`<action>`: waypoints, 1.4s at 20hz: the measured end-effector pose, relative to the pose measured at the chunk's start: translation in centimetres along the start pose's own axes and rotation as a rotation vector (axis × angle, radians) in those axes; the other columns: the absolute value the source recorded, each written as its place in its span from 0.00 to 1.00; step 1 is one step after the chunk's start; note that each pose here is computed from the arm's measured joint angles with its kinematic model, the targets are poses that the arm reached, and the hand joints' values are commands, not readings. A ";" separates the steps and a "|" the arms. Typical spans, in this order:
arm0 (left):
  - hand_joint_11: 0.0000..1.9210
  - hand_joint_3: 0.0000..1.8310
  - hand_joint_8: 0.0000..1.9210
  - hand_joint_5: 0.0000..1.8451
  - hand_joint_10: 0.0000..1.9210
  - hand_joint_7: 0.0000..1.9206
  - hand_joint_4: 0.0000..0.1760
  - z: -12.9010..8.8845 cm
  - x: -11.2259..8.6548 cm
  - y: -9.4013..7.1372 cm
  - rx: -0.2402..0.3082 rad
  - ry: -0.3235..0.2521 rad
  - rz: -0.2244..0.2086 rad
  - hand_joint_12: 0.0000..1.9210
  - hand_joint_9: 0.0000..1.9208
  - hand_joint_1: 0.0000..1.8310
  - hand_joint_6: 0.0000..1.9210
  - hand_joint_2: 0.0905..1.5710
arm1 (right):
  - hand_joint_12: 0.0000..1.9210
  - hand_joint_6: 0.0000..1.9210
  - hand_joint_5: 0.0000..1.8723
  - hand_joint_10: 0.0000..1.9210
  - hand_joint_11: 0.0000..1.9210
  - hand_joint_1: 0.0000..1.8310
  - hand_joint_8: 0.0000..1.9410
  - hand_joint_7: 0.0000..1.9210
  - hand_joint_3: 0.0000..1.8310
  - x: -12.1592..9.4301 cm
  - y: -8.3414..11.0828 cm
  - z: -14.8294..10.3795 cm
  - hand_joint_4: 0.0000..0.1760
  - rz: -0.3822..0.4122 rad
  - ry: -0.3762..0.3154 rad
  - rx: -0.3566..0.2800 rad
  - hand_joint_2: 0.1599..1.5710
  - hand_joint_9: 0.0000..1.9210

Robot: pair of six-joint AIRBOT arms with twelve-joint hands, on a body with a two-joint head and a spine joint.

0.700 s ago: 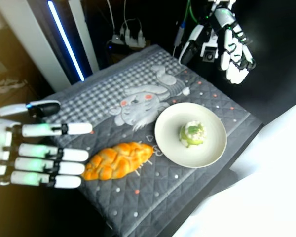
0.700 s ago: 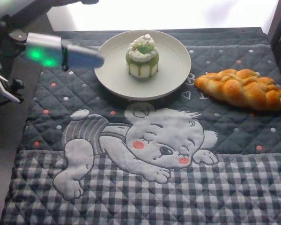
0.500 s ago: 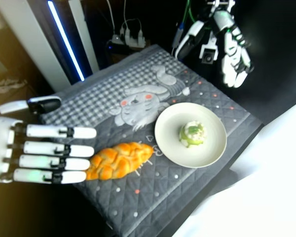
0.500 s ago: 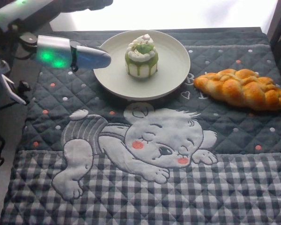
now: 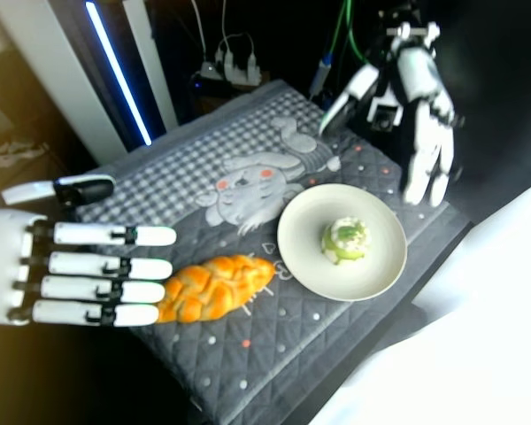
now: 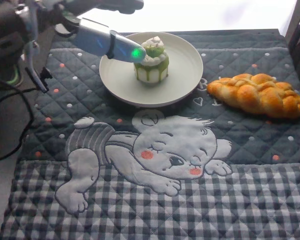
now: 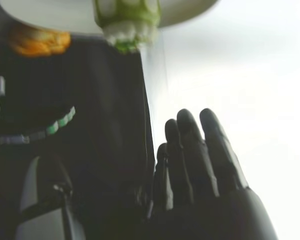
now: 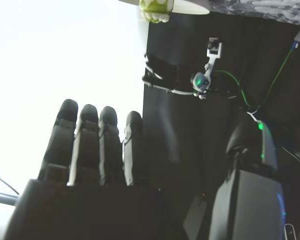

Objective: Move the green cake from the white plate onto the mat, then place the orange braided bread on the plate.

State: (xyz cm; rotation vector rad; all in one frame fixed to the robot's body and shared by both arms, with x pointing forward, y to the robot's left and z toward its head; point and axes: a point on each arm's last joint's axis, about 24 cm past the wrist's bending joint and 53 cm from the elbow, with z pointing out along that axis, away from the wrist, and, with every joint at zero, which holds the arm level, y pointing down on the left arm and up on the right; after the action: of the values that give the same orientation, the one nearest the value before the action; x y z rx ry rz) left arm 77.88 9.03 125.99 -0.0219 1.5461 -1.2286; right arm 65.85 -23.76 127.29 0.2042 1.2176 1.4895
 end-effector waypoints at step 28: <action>0.41 0.00 0.42 0.59 0.01 0.50 0.00 5.5 6.6 4.2 -0.195 0.179 0.163 0.29 0.54 0.66 0.39 0.67 | 0.02 0.00 0.08 0.00 0.01 0.39 0.00 0.07 0.00 2.7 1.7 0.9 0.11 0.035 0.048 -0.069 0.45 0.03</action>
State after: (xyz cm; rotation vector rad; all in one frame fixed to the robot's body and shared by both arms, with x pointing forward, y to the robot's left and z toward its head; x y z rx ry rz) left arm 81.57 3.42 119.21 0.0874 1.7822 -0.9694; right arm 64.49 -20.78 127.67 0.1448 1.2044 1.5719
